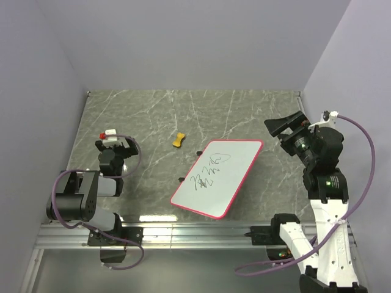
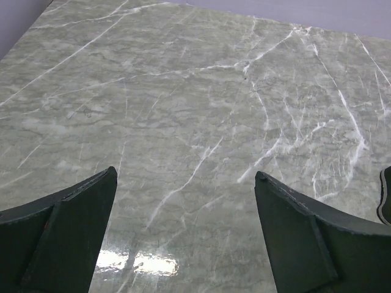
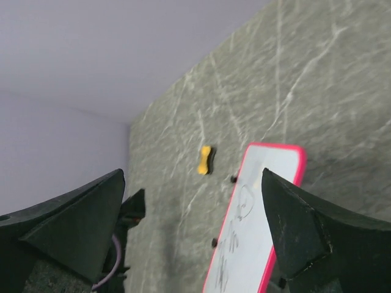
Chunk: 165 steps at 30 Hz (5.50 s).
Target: Erase the whiteboard
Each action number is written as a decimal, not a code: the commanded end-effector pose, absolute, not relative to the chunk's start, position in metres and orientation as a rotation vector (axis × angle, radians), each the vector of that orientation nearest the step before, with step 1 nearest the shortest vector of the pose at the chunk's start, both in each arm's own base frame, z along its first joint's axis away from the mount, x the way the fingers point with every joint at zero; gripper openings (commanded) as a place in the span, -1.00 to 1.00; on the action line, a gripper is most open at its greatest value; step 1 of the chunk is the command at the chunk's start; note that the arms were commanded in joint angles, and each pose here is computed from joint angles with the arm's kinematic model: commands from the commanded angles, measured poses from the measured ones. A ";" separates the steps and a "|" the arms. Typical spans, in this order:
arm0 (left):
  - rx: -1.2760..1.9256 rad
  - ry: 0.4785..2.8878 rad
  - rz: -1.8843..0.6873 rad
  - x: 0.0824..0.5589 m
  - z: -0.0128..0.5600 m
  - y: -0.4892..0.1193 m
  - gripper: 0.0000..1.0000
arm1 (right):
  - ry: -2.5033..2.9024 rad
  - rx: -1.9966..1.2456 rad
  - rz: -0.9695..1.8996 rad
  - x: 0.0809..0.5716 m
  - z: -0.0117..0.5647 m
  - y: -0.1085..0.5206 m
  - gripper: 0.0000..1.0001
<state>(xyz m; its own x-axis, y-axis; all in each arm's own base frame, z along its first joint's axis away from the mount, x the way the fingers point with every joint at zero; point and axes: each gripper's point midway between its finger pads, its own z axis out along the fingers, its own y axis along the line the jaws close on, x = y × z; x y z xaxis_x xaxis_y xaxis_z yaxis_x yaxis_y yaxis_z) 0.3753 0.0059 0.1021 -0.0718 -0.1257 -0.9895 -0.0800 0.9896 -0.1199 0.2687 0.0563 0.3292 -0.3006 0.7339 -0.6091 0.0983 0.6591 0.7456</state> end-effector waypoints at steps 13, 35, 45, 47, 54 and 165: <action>-0.463 2.128 -0.174 0.454 0.182 -0.008 0.99 | 1.948 0.667 0.826 0.225 0.312 0.077 0.99; -0.192 2.447 -0.581 0.426 0.185 -0.151 -0.33 | 1.937 0.462 0.755 0.180 0.322 0.082 0.99; 0.058 2.609 -0.307 0.416 0.120 -0.190 0.99 | 2.027 0.413 0.742 0.173 0.303 0.086 0.94; 0.105 2.612 -0.332 0.420 0.113 -0.200 0.99 | 2.027 0.418 0.736 0.172 0.307 0.085 0.94; 0.243 2.647 -0.286 0.424 0.074 -0.215 0.97 | 2.043 0.505 0.713 0.163 0.294 0.079 0.90; -0.183 2.597 -0.851 0.245 0.016 -0.260 -0.99 | 2.492 0.277 0.977 0.291 0.191 0.247 -1.00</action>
